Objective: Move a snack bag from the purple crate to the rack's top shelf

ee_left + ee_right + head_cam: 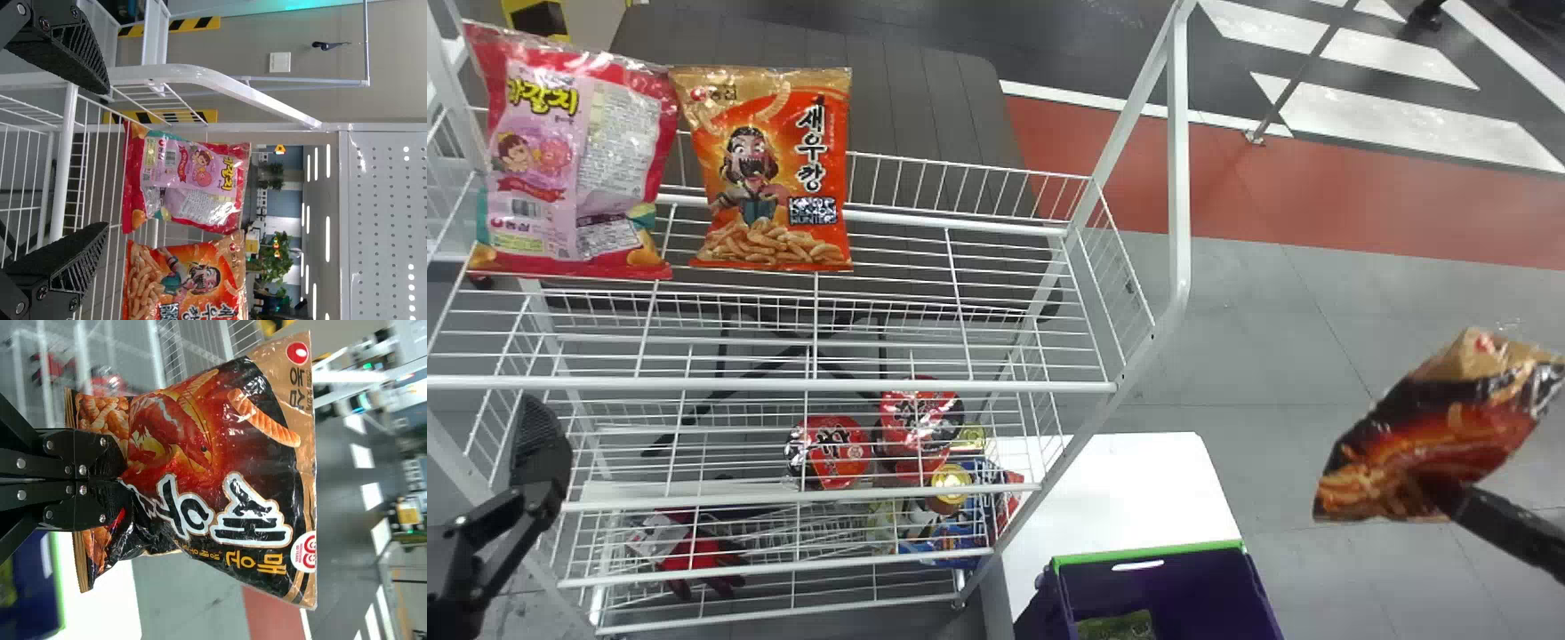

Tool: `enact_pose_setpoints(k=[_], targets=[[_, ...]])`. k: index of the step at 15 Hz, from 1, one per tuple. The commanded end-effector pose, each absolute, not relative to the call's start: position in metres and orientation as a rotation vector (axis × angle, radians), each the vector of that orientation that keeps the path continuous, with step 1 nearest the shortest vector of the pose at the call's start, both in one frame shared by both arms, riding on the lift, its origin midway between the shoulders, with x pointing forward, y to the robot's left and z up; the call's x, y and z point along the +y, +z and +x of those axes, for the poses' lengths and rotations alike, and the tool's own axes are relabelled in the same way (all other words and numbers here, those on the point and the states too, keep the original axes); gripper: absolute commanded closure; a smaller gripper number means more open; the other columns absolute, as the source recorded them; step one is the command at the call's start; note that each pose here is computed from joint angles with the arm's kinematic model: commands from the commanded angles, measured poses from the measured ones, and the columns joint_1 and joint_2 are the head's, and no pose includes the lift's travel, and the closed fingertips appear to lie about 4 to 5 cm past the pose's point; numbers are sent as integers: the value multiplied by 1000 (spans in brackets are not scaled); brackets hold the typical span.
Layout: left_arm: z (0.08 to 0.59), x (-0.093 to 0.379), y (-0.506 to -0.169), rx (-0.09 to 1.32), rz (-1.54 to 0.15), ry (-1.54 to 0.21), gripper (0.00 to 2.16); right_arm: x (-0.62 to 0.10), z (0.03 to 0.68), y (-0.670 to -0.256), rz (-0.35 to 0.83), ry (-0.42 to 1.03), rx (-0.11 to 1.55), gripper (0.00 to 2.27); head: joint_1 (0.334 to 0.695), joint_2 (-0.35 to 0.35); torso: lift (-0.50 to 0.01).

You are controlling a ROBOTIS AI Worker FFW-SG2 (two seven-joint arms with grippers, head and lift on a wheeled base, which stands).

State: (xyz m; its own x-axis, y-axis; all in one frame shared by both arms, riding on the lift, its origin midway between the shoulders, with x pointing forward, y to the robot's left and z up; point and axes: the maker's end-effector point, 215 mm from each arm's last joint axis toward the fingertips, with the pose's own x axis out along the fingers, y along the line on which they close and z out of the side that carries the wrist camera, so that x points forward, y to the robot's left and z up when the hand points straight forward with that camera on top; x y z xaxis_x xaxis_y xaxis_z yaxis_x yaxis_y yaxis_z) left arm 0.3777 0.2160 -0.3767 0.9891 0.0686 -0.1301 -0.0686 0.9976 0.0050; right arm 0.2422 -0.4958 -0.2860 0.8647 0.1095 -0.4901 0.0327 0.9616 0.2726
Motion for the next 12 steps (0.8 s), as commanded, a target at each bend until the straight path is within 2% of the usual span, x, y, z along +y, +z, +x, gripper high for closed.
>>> enact_pose_setpoints(k=[1, 5, 7, 8, 9, 12], targets=[[375, 215, -371, 128, 2, 63, 107, -467, 266, -251, 308, 80, 440, 1234, 695, -350, 1], [368, 212, -365, 128, 17, 61, 107, -399, 301, -228, 436, 200, 406, 1234, 695, -350, 1], [367, 206, -367, 132, 20, 53, 107, -366, 319, -216, 402, 286, 393, 1234, 695, -344, 1], [367, 204, -367, 134, 24, 52, 107, -346, 325, -215, 393, 339, 400, 1234, 695, -325, 1], [367, 202, -367, 135, 25, 48, 107, -327, 330, -213, 384, 387, 402, 1234, 695, -277, 1], [364, 200, -371, 146, 27, 47, 110, -297, 356, -225, 333, 388, 445, 1234, 695, -216, 1]])
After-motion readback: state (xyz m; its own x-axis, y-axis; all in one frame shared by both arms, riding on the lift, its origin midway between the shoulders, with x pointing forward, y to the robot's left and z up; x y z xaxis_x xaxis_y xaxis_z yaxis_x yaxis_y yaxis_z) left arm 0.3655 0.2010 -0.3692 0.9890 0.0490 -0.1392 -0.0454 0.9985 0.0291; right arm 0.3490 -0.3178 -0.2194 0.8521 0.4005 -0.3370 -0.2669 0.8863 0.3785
